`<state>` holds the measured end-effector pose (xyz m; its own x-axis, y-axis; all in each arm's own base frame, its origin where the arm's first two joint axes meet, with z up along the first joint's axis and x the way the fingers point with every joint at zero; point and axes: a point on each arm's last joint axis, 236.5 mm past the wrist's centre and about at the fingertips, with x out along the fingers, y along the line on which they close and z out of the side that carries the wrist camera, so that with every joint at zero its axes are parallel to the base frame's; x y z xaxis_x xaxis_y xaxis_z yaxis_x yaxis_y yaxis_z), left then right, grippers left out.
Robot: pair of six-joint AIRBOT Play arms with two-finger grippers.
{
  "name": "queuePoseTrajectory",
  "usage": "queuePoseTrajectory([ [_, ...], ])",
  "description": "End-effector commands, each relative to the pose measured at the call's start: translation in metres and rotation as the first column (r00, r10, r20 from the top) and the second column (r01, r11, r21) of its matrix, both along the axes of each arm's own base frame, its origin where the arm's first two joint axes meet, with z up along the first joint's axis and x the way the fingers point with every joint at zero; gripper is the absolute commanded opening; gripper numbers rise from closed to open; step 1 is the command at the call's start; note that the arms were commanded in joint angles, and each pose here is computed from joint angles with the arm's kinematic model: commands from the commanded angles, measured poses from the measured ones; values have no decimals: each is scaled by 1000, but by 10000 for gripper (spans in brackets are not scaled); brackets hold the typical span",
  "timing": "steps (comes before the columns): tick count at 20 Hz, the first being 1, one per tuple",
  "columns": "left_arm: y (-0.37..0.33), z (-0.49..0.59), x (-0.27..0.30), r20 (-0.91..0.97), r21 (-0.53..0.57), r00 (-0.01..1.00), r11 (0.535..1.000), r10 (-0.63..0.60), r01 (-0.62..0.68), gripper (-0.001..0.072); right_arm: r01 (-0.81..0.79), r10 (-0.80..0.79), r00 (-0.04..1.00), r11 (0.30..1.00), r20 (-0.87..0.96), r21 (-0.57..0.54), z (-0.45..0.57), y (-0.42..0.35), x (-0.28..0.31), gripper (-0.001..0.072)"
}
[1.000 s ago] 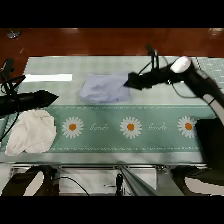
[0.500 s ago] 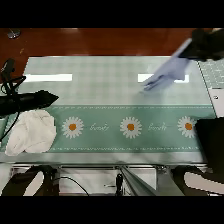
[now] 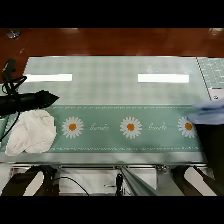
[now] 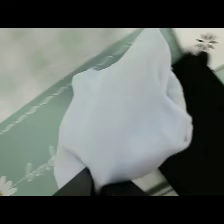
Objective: Fold the shirts.
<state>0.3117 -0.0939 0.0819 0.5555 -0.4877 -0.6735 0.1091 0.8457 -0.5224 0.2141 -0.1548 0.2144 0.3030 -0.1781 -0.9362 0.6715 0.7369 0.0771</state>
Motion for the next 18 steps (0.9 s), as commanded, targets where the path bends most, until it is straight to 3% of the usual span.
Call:
queuePoseTrajectory([
  [1, 1, -5, 1, -10, -1, 1000, 1000, 4, -4, 25, 344, -369, 917, 924, -153, -170, -14, -45, -121, 19],
  [3, 1, -11, 0, -25, -3, 1000, 1000, 6, -6, 26, 468, -487, 853, 873, -188, -138, -40, -33, -158, 24],
  [4, 0, -15, -1, -38, -4, 999, 1000, 5, -6, 25, 524, -539, 815, 842, -212, -126, -55, -27, -172, 174],
  [5, 0, -20, -2, -52, -6, 999, 1000, 4, -5, 25, 553, -564, 792, 825, -231, -119, -69, -24, -180, 449],
  [6, 0, -24, -3, -63, -7, 998, 1000, 3, -3, 26, 558, -565, 788, 823, -245, -107, -80, -23, -180, 596],
  [7, 0, -26, -2, -72, -9, 997, 1000, 4, -4, 26, 548, -555, 799, 831, -232, -100, -84, -28, -173, 619],
  [9, -5, -29, 0, -92, -42, 996, 999, 3, -7, 26, 524, -526, 847, 850, -77, -51, -76, -43, -132, 608],
  [11, -11, -36, 0, -106, -42, 994, 999, -31, 27, 26, 428, -446, 870, 895, 210, 128, -53, -38, -49, 596],
  [12, -14, -36, 5, -104, -55, 994, 998, -28, 22, 25, 322, -389, 849, 917, 356, 234, -35, -25, -3, 525],
  [14, -25, -19, 18, -89, -95, 994, 994, -65, 56, 25, 68, -271, 801, 927, 534, 369, -4, 17, 71, 511],
  [16, -43, 27, 38, -9, -116, 991, 984, -134, 133, 25, -195, -95, 797, 894, 596, 403, 2, 86, 125, 510],
  [17, -51, 53, 46, 44, -105, 985, 980, -168, 172, 25, -312, 11, 797, 863, 603, 397, -4, 128, 146, 456],
  [18, -60, 83, 54, 110, -89, 974, 974, -200, 210, 25, -440, 142, 767, 826, 626, 352, -8, 169, 162, 68],
])
